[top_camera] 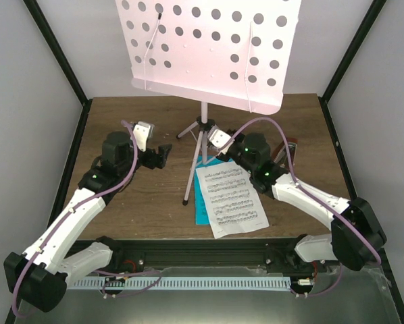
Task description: Pack up the instrument practice props
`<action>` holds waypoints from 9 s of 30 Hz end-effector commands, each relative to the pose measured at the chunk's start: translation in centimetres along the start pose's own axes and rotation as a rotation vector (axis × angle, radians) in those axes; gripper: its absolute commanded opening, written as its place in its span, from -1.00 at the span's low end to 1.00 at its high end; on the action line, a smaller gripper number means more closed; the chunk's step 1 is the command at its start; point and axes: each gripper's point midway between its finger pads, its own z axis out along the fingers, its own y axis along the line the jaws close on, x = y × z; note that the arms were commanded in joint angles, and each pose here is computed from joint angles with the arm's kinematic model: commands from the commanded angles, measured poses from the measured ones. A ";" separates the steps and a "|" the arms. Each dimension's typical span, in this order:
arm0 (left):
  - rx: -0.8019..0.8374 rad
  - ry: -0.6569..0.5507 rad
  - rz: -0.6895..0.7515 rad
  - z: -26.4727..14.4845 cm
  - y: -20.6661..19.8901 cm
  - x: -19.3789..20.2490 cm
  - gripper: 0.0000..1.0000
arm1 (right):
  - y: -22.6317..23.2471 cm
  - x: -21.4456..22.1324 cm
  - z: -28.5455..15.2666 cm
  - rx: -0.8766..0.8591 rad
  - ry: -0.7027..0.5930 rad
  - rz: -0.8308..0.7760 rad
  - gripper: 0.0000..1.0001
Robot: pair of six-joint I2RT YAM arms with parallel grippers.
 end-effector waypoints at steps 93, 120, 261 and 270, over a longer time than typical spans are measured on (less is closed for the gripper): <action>0.484 0.297 -0.073 11.3 -9.3 4.5 -0.19 | -8.6 -13.2 2.7 -0.845 -0.516 0.690 -0.35; 0.365 -0.100 0.086 5.8 -8.1 -4.0 -1.00 | -7.1 -21.6 -1.0 -0.785 -0.715 0.497 -0.99; 0.114 0.032 -0.270 0.8 -3.1 9.7 -1.00 | 4.6 -0.1 7.4 -0.286 -0.213 1.210 0.23; 0.014 0.066 -0.329 2.3 -0.7 10.9 -1.00 | 5.0 0.7 5.5 -0.261 -0.192 1.197 0.46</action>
